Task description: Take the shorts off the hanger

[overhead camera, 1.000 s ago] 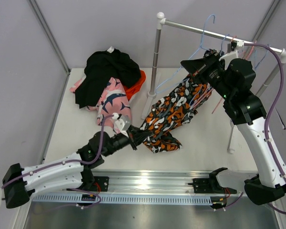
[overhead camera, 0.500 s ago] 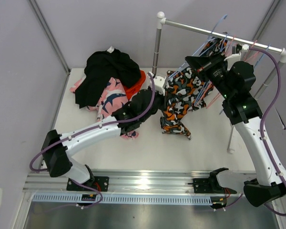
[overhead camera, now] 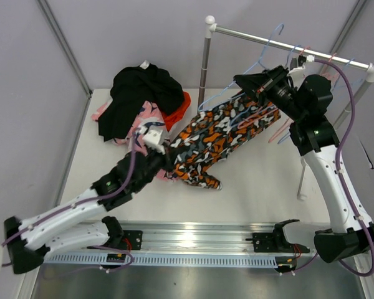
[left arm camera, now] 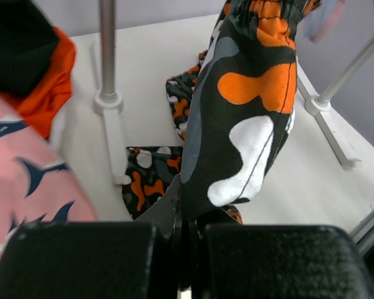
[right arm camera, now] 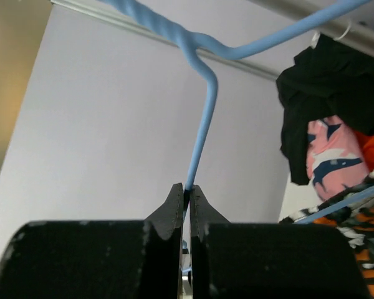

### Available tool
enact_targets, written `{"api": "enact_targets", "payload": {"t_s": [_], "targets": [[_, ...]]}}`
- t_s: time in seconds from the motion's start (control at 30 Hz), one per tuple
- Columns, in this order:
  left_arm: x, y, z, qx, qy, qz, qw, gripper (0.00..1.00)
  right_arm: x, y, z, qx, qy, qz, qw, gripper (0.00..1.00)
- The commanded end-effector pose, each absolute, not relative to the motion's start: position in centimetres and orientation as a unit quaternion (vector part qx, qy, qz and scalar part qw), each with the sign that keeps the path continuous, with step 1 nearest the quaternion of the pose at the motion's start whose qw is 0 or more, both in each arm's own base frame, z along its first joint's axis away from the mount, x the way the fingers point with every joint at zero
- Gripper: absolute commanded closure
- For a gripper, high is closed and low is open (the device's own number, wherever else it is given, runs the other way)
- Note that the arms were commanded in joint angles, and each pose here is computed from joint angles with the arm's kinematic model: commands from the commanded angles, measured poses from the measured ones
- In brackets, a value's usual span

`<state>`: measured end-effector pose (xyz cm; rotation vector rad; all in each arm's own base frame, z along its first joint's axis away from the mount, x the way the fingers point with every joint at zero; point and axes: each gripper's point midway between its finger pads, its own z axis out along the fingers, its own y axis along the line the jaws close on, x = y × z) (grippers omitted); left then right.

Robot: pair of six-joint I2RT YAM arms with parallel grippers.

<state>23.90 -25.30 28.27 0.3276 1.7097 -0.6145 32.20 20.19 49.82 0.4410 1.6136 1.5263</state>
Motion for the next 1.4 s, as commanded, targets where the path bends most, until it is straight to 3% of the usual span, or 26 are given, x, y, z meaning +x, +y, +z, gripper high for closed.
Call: {"api": "enact_targets", "payload": {"t_s": [0.0,0.13,0.3,0.6,0.63,0.77,1.1,1.13,1.37], "targets": [[22.6,-21.7,26.8,0.111,0.741,-0.251,0.614,1.0,30.7,19.9,55.0,0.119,0.588,0.665,0.446,1.0],[22.5,-19.6,24.5,0.083,0.747,-0.228,0.619,1.0,30.2,20.1,56.1,0.126,0.563,0.718,0.39,1.0],[24.6,-21.9,25.3,0.066,0.737,-0.23,0.632,1.0,28.5,21.2,56.8,0.124,0.517,0.785,0.318,1.0],[32.2,-27.7,33.1,0.058,0.715,-0.216,0.662,1.0,25.6,24.1,57.0,0.112,0.501,0.825,0.237,1.0],[33.3,-28.6,32.1,0.067,0.727,-0.205,0.652,1.0,25.2,24.5,57.1,0.11,0.499,0.828,0.232,1.0],[35.3,-29.6,34.4,0.063,0.724,-0.205,0.656,1.0,25.5,24.7,56.7,0.116,0.51,0.817,0.242,1.0],[29.3,-23.7,32.6,0.018,0.714,-0.257,0.651,1.0,32.4,25.3,51.2,0.162,0.562,0.759,0.286,1.0],[28.7,-23.2,30.4,0.024,0.725,-0.251,0.64,1.0,33.0,25.2,50.9,0.167,0.563,0.756,0.29,1.0],[25.8,-20.8,28.9,0.02,0.73,-0.26,0.632,1.0,37.0,23.2,50.3,0.199,0.559,0.733,0.332,1.0]]}}
